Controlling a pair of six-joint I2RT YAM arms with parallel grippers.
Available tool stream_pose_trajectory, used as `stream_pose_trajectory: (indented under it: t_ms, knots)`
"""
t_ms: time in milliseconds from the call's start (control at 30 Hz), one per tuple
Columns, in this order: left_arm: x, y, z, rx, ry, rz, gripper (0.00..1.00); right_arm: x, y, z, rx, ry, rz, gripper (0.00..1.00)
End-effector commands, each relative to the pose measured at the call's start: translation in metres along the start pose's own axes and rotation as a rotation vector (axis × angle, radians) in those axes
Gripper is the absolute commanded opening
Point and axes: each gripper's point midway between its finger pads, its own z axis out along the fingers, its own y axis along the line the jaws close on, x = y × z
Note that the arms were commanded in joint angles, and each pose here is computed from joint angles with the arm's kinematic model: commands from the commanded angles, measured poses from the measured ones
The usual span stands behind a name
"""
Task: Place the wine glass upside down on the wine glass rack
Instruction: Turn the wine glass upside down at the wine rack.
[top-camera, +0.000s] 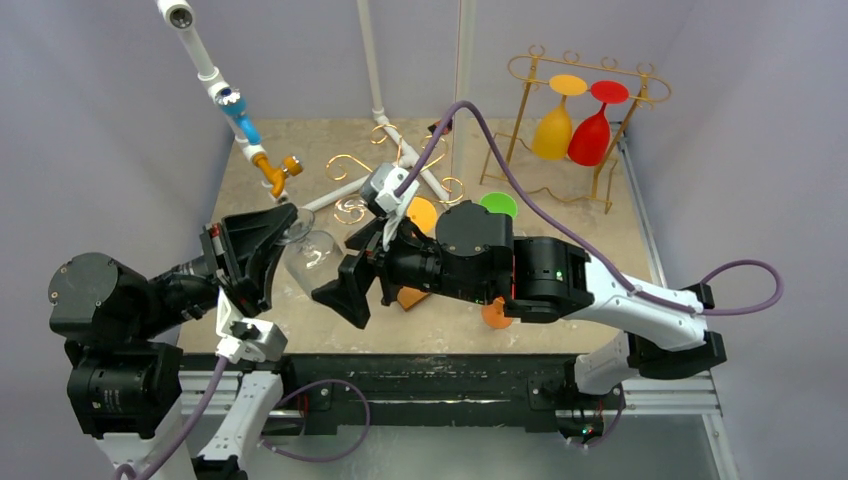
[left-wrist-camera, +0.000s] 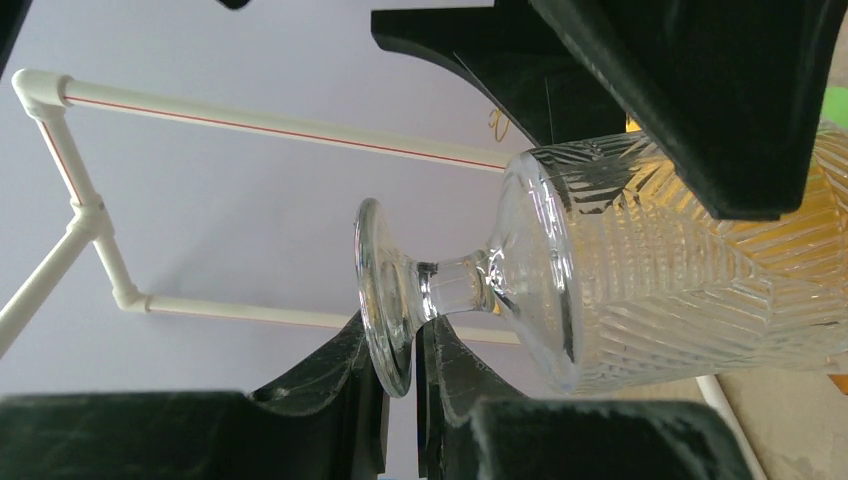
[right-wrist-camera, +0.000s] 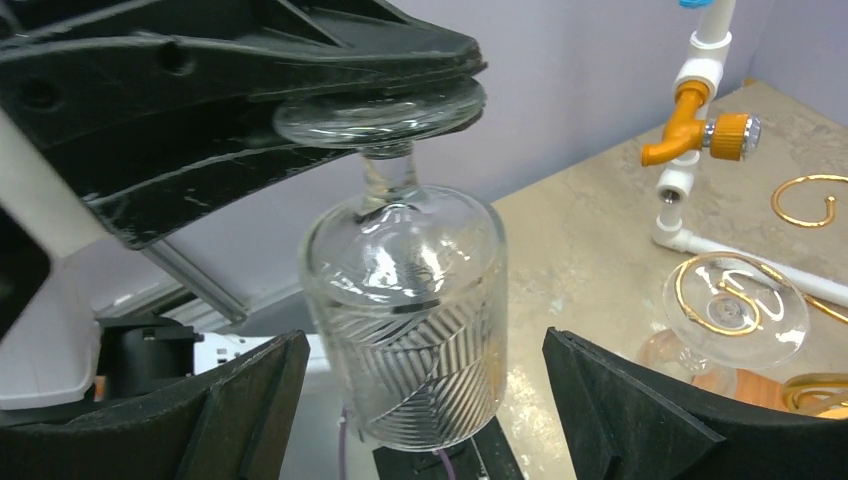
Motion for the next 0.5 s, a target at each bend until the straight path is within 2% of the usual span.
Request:
stream_pose_trajectory:
  t_ms: [0, 167, 467]
  knots:
    - [-0.026, 0.016, 0.000, -0.020, -0.096, 0.170, 0.00, -0.005, -0.005, 0.006, -0.012, -0.005, -0.032, 0.99]
    - [-0.029, 0.017, 0.000, -0.021, -0.106, 0.169, 0.00, -0.003, -0.011, 0.015, -0.014, -0.030, -0.043, 0.99]
    - [-0.034, 0.021, -0.001, -0.032, -0.115, 0.157, 0.00, -0.004, 0.004, 0.032, -0.113, -0.076, -0.107, 0.99]
